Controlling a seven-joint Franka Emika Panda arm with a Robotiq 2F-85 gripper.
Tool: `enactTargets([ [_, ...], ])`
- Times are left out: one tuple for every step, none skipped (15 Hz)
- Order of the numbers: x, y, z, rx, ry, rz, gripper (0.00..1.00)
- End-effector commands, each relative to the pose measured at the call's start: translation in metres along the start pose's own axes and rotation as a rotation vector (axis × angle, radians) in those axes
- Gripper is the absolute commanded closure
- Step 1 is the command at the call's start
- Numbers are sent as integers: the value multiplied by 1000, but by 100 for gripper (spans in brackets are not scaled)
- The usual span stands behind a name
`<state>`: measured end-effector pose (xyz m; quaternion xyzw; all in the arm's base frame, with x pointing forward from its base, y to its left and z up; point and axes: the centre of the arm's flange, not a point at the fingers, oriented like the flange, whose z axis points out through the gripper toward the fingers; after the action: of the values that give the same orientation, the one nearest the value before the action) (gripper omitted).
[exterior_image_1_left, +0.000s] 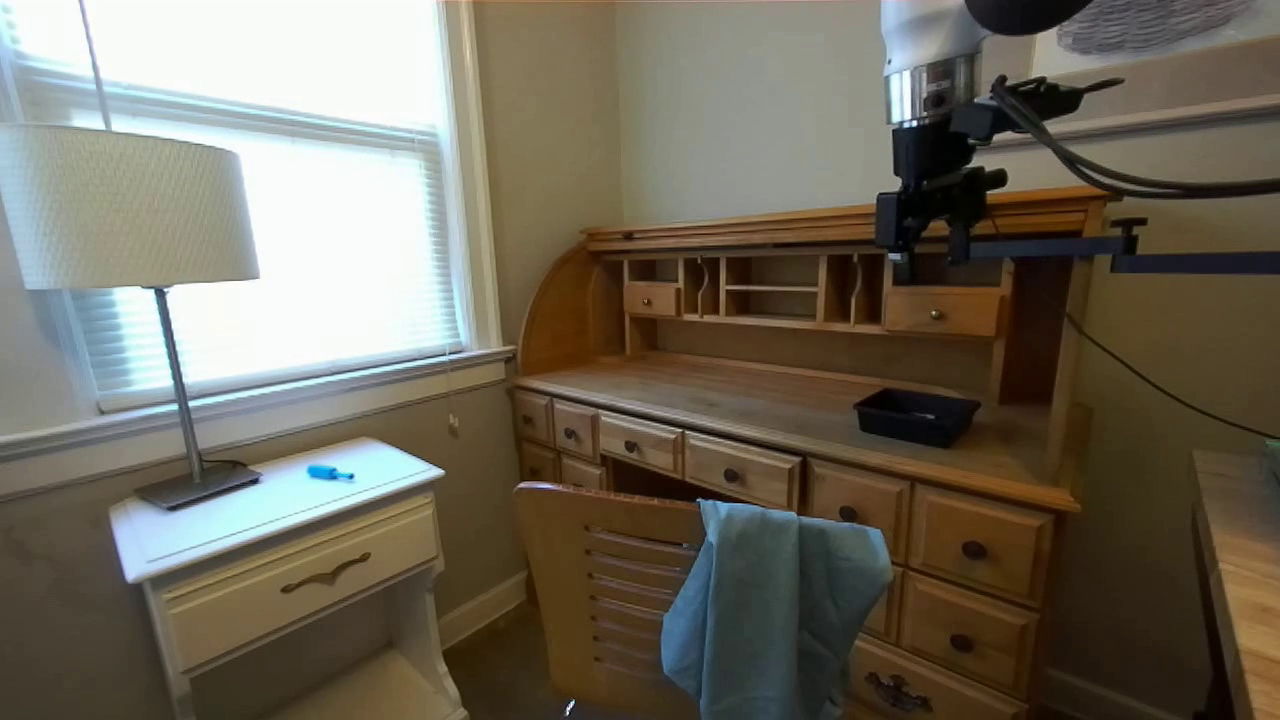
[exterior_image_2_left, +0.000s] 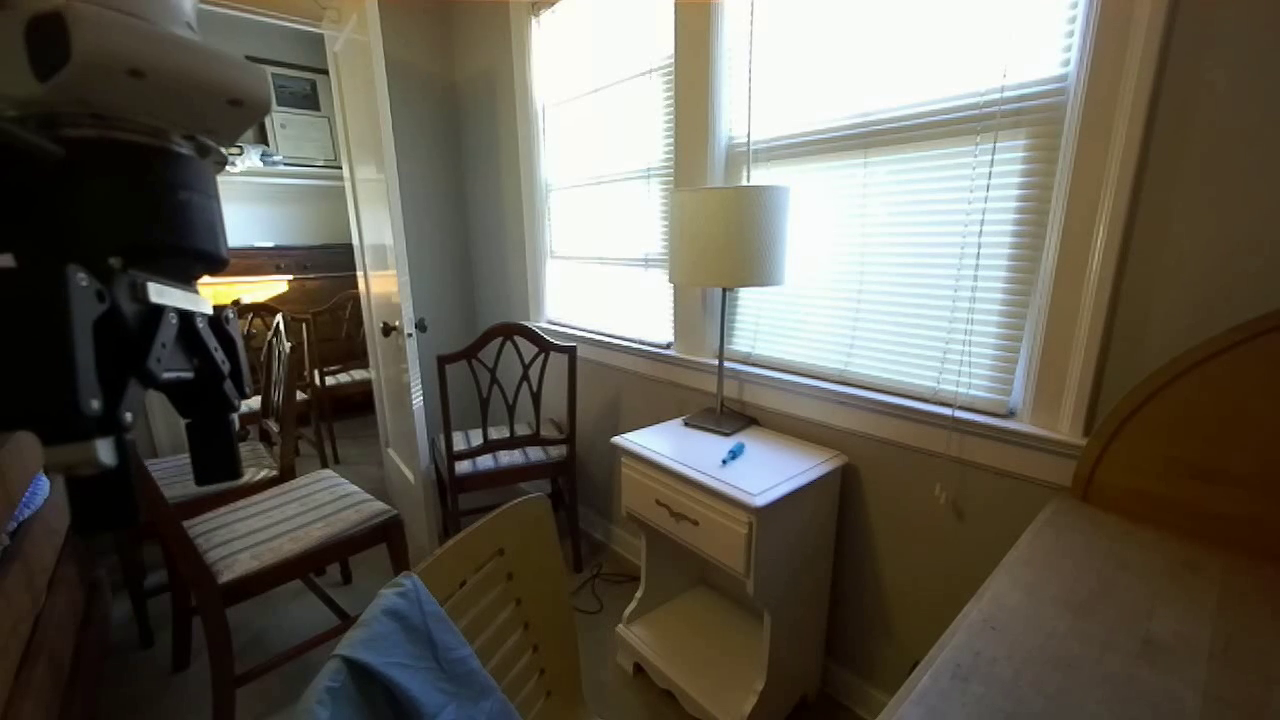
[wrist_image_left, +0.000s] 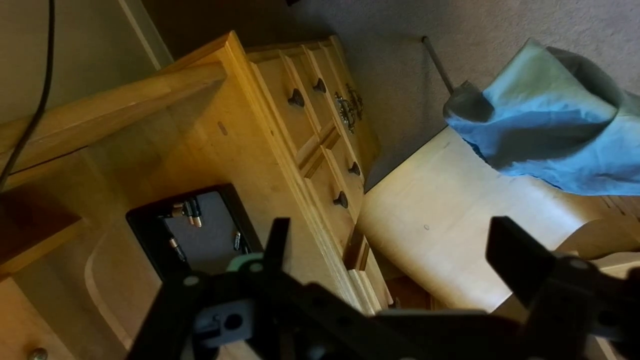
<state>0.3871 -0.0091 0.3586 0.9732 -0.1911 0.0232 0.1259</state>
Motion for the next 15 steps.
enactTargets([
  [15,-12,26,-67,23,59,0],
  [19,-17,36,-71,48,46,0],
  [25,-24,46,-91,69,42,0],
  [31,-35,58,-124,101,40,0],
  [35,-43,68,-140,104,22,0],
  [40,-51,81,-171,122,16,0],
  [46,-62,93,-200,128,-4,0],
  [51,-69,103,-225,132,-18,0],
  [59,-76,114,-247,130,-44,0],
  [67,-82,123,-265,124,-73,0],
  [75,-85,130,-274,107,-100,0],
  [87,-91,142,-289,81,-132,0],
  [97,-96,152,-297,56,-160,0],
  [108,-99,161,-307,34,-178,0],
  [118,-105,174,-316,12,-201,0],
])
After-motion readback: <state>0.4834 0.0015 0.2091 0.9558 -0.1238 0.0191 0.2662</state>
